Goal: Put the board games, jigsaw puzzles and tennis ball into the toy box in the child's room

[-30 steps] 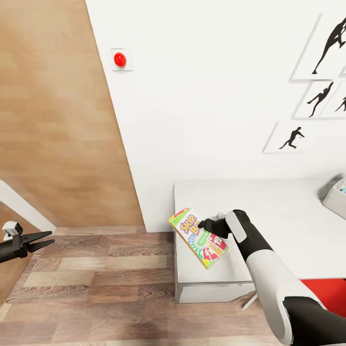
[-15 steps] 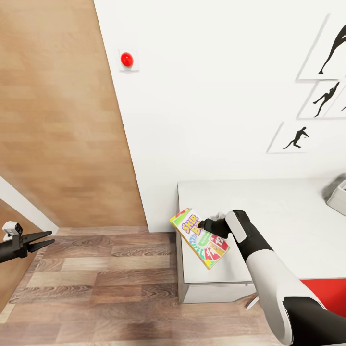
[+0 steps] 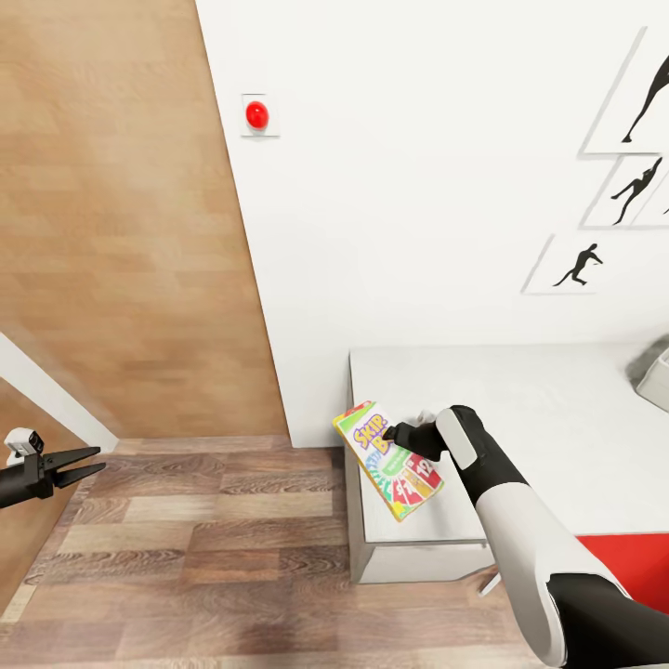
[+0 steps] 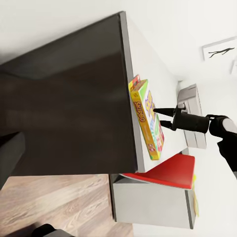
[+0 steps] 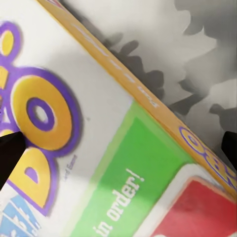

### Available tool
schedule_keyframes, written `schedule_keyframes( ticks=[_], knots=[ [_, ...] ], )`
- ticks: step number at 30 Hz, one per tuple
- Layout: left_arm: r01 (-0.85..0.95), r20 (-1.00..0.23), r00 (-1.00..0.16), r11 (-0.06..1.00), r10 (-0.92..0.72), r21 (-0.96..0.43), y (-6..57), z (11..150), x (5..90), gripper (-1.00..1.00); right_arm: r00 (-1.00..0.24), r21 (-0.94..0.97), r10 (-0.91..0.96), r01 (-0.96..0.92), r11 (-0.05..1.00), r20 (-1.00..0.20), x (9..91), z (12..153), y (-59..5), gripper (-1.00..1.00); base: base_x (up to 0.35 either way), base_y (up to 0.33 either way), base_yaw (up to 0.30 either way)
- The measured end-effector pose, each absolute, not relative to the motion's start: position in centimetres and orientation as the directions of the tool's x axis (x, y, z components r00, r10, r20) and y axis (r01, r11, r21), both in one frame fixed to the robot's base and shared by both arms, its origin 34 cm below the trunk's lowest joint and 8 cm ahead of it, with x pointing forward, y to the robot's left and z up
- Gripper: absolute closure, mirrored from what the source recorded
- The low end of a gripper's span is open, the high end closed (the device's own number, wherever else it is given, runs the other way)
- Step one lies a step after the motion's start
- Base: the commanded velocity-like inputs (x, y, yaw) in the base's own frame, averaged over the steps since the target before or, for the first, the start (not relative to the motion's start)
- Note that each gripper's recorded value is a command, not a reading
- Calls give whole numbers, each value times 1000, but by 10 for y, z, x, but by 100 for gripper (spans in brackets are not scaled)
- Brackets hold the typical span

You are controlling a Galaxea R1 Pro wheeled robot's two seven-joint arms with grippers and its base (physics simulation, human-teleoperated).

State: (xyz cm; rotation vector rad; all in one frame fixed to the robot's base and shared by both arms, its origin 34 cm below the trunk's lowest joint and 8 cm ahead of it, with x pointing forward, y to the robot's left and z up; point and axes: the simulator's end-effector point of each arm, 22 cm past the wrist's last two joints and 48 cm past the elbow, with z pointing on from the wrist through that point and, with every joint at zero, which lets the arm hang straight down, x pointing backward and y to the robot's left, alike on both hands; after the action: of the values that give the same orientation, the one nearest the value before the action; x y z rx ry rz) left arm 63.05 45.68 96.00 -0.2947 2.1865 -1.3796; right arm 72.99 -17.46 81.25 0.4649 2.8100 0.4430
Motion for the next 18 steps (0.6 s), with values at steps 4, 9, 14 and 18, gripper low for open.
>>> schedule_keyframes(
  ticks=[4, 9, 14, 18],
  knots=[
    [95, -320, -834, 454, -449, -886, 457, 960, 630, -100, -915, 338, 350, 270, 902, -200, 730, 813, -175, -100, -1, 2, 0],
    [96, -320, -834, 454, -449, -886, 457, 960, 630, -100, -914, 340, 352, 273, 900, -200, 730, 813, -175, -100, 0, 0, 0],
    [96, -320, -834, 454, -449, -886, 457, 960, 630, -100, -913, 342, 355, 275, 899, -199, 730, 813, -175, -100, 0, 0, 0],
    [96, -320, -834, 454, -449, -886, 457, 960, 630, -100, -912, 344, 359, 278, 897, -199, 730, 813, -175, -100, 0, 0, 0]
  ],
)
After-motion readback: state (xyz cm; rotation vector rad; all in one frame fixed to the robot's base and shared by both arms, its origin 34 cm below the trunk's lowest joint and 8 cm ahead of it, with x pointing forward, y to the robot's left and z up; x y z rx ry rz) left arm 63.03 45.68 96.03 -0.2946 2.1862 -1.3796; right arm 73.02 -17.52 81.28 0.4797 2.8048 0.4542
